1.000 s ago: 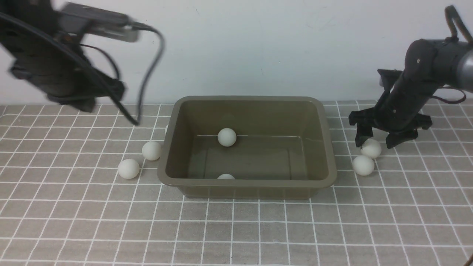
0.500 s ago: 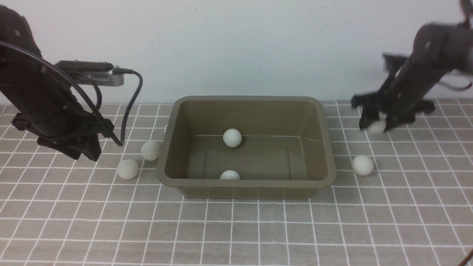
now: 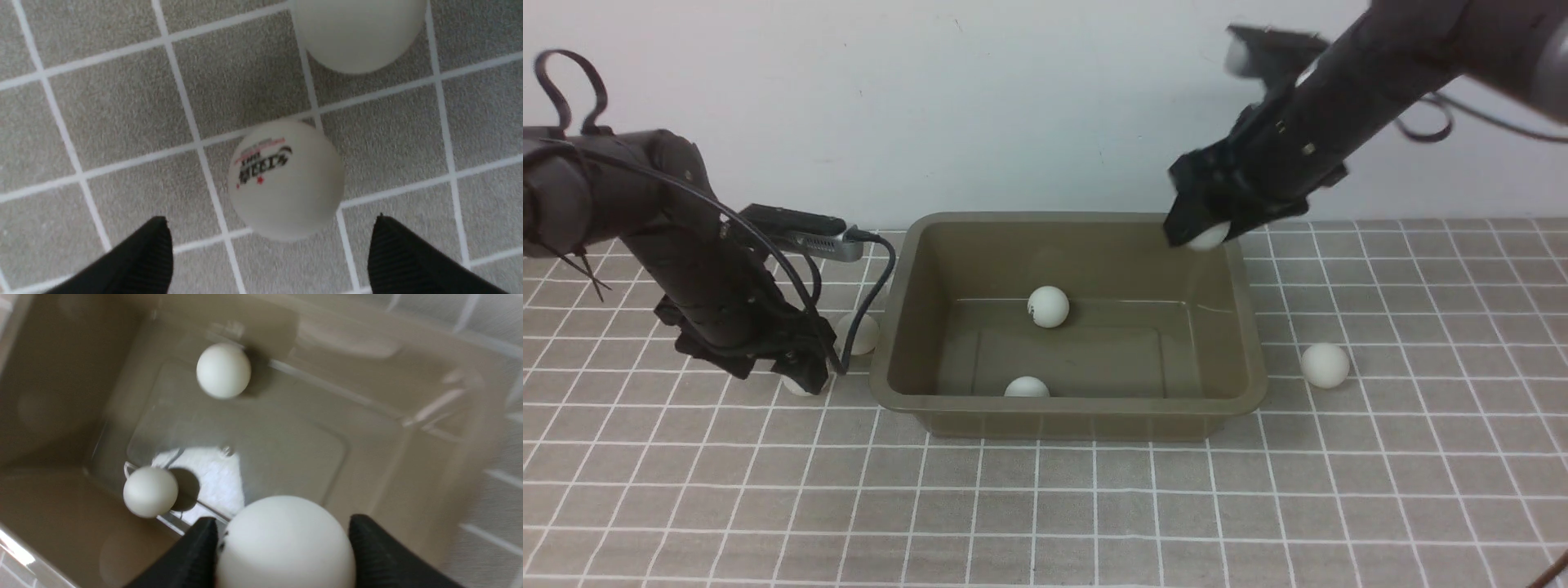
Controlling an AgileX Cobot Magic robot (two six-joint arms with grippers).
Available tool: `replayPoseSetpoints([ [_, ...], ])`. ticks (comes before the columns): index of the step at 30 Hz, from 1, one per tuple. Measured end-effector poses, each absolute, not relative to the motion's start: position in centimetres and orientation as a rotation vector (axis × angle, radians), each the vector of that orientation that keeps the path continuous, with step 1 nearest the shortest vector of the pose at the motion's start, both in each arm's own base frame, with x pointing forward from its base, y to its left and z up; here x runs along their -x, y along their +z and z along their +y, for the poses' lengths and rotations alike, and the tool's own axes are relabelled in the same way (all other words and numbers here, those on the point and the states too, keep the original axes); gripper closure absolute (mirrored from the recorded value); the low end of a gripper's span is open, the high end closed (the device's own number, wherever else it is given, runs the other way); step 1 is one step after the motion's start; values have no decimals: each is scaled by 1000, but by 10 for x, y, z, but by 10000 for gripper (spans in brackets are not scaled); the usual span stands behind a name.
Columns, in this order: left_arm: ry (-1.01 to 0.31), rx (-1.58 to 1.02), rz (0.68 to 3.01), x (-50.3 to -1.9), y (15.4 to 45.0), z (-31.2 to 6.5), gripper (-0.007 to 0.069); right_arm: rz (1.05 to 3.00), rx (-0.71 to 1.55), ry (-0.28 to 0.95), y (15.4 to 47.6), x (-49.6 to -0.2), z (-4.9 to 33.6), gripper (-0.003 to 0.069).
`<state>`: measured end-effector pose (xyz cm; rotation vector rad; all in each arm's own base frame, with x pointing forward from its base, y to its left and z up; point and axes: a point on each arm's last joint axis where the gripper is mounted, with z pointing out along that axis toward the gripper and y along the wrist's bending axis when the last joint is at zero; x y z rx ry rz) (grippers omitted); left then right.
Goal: Put the table tennis balls into the box on the grey coffee tablecloth.
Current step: 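Release the ping pong ball into the bin and lift the gripper away, then drop the ball into the bin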
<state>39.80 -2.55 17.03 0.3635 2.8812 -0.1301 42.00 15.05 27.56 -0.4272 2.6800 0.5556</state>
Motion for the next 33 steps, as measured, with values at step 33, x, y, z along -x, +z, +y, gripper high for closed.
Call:
replayPoseSetpoints([
  [33, -227, -417, 2447, -376, 312, -87, 279, 2793, -33, 134, 251, -362, 31, 183],
])
